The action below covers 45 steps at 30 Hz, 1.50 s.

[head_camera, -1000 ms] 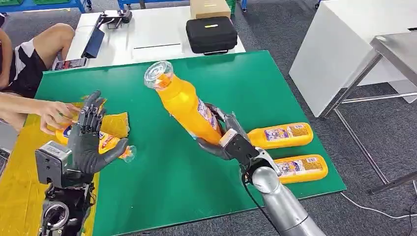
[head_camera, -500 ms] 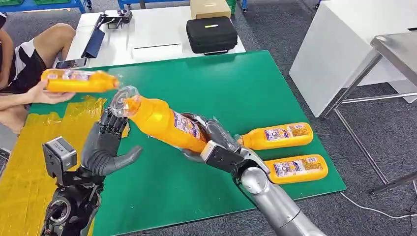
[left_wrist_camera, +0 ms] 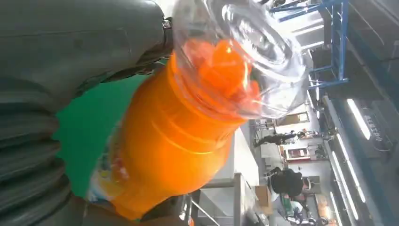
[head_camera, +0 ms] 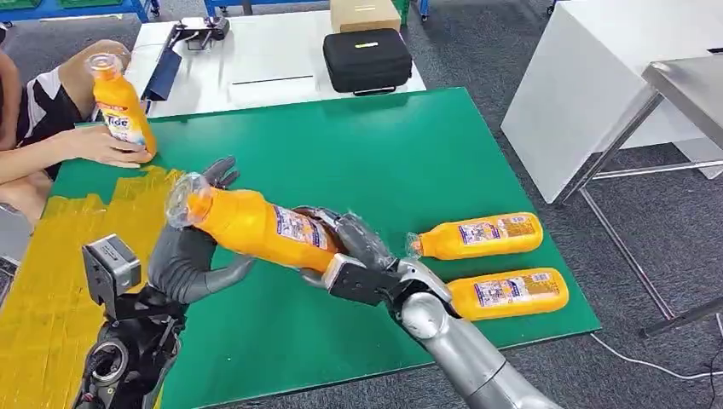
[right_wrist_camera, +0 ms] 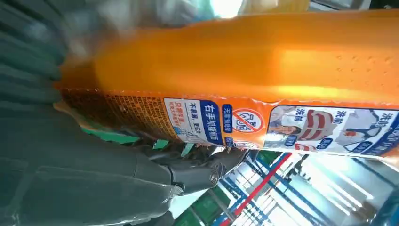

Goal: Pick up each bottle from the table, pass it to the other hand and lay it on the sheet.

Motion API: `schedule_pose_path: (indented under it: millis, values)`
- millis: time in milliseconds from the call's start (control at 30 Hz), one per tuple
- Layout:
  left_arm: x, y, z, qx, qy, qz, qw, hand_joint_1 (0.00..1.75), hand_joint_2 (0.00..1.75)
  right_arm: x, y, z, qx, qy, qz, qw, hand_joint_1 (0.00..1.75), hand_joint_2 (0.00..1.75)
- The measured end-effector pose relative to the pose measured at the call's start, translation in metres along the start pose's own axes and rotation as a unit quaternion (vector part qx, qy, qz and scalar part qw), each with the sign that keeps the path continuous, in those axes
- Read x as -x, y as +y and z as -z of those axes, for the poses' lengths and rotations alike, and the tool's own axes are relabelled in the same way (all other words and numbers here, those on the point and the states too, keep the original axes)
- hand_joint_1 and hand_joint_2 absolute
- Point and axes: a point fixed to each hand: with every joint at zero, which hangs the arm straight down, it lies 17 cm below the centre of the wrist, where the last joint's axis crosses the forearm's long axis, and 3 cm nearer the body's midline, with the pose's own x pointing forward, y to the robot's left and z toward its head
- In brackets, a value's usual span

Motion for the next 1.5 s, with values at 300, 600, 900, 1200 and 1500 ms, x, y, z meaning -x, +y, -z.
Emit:
schedule_pose_path:
  millis: [300, 600, 900, 1200, 1500]
  values:
    - [-0.003, -0.011, 0.002, 0.015, 0.0, -0.02, 1.0, 0.0, 1.75, -0.007, 0.011, 0.013, -0.01, -0.008, -0.02, 1.0, 1.75, 1.75]
    - [-0.005, -0.017, 0.004, 0.026, 0.0, -0.032, 0.999, 0.0, 1.75, -0.011, 0.02, 0.018, -0.014, -0.014, -0.041, 0.999, 1.75, 1.75]
    - [-0.009, -0.02, 0.011, 0.035, -0.004, -0.045, 0.998, 0.0, 1.75, -0.022, 0.022, 0.025, -0.016, -0.03, -0.058, 0.998, 1.75, 1.75]
    - [-0.008, -0.018, 0.013, 0.034, 0.0, -0.052, 0.998, 0.0, 1.75, -0.022, 0.023, 0.029, -0.022, -0.033, -0.065, 0.997, 1.75, 1.75]
    - [0.006, -0.016, 0.013, 0.024, 0.02, -0.052, 0.998, 0.0, 1.75, -0.019, 0.025, 0.03, -0.02, -0.034, -0.077, 0.996, 1.75, 1.75]
